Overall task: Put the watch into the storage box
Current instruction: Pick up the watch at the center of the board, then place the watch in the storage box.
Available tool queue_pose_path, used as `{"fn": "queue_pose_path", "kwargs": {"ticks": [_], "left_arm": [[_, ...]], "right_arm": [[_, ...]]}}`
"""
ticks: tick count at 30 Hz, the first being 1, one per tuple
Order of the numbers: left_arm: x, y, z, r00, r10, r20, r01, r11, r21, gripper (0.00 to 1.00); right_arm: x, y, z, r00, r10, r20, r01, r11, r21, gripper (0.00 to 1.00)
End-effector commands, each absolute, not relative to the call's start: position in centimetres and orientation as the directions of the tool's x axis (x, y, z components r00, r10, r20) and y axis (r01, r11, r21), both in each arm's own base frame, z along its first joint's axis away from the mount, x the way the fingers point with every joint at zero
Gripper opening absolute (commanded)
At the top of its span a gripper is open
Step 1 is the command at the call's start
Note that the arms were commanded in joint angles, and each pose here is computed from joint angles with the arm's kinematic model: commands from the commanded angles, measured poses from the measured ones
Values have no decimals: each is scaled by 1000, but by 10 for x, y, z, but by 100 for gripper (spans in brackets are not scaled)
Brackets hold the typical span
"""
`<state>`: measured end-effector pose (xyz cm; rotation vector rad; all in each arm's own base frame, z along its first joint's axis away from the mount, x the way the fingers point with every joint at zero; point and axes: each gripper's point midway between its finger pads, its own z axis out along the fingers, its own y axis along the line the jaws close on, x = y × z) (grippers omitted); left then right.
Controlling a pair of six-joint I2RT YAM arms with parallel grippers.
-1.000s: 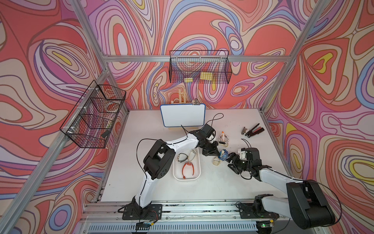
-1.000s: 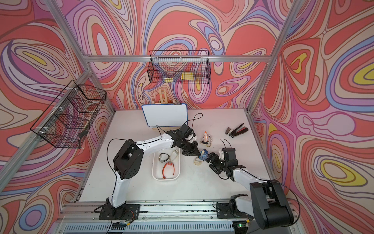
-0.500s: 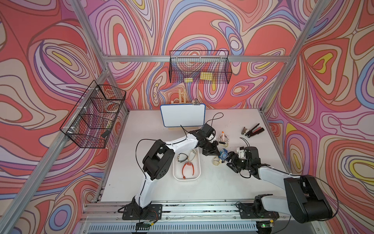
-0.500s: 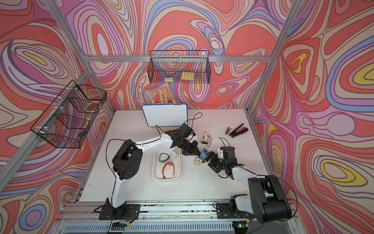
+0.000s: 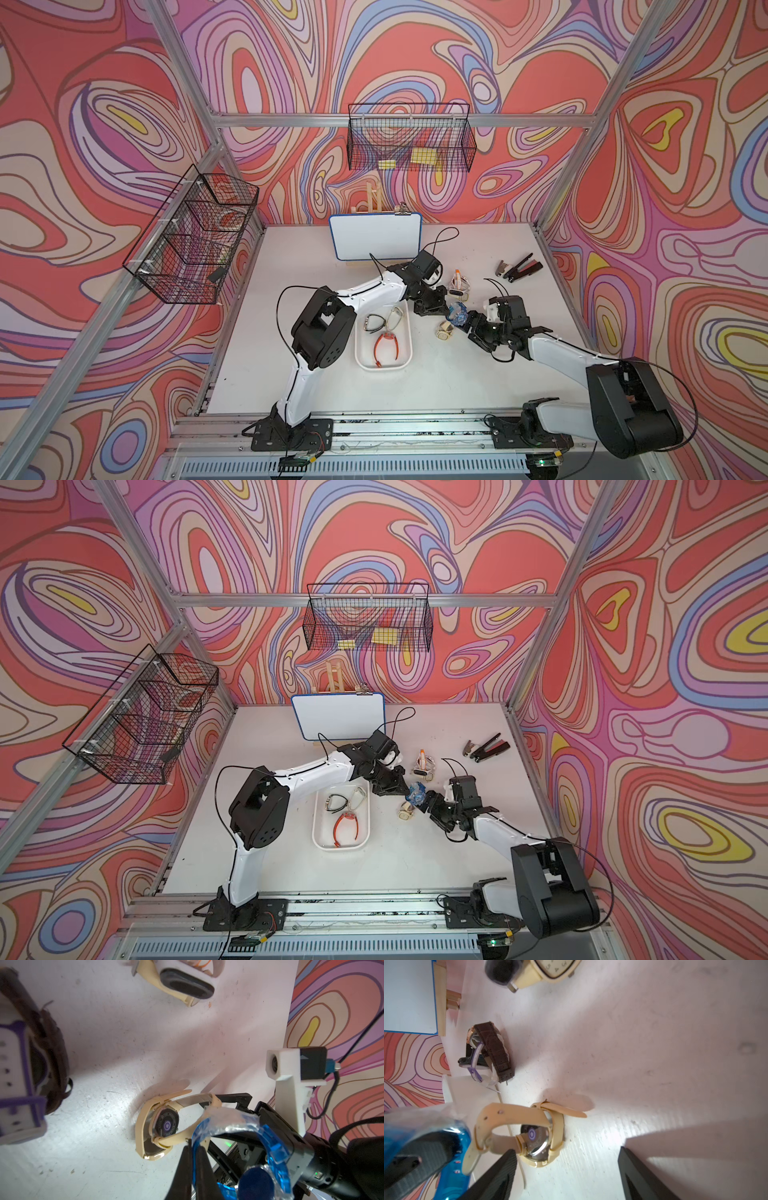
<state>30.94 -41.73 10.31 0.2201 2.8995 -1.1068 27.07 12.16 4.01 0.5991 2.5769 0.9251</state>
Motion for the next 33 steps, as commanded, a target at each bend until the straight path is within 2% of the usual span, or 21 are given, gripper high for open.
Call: {"fn": "queue_pose_path", "kwargs": {"ticks": [1,11,18,20,25,26,33], "left_arm": [[314,-408,131,-980,132,-151,198,747,-635,0],[323,-378,144,-965,132,-226,236,812,-534,0],[309,-334,157,-949,165,-268,267,873,-409,0],[302,-319,158,-950,164,-266,260,885,-385,0],[287,-276,156,-956,146,-256,227,919,-323,0],[284,-268,153,-958,140,-248,217,924,-314,0],[261,-224,137,-970,132,-203,181,953,-245,0]], "right_arm": [[246,107,22,-863,490,-123,347,751,561,84],[238,100,59,-868,456,-195,294,790,538,89],[225,127,135,-894,231,-383,-51,798,600,91],[217,145,152,-888,177,-424,-152,757,635,92],[196,184,175,-860,-4,-511,-330,768,549,93],[192,194,179,-850,-45,-524,-368,763,532,98],[176,235,184,-789,-240,-566,-518,756,401,98]]}}
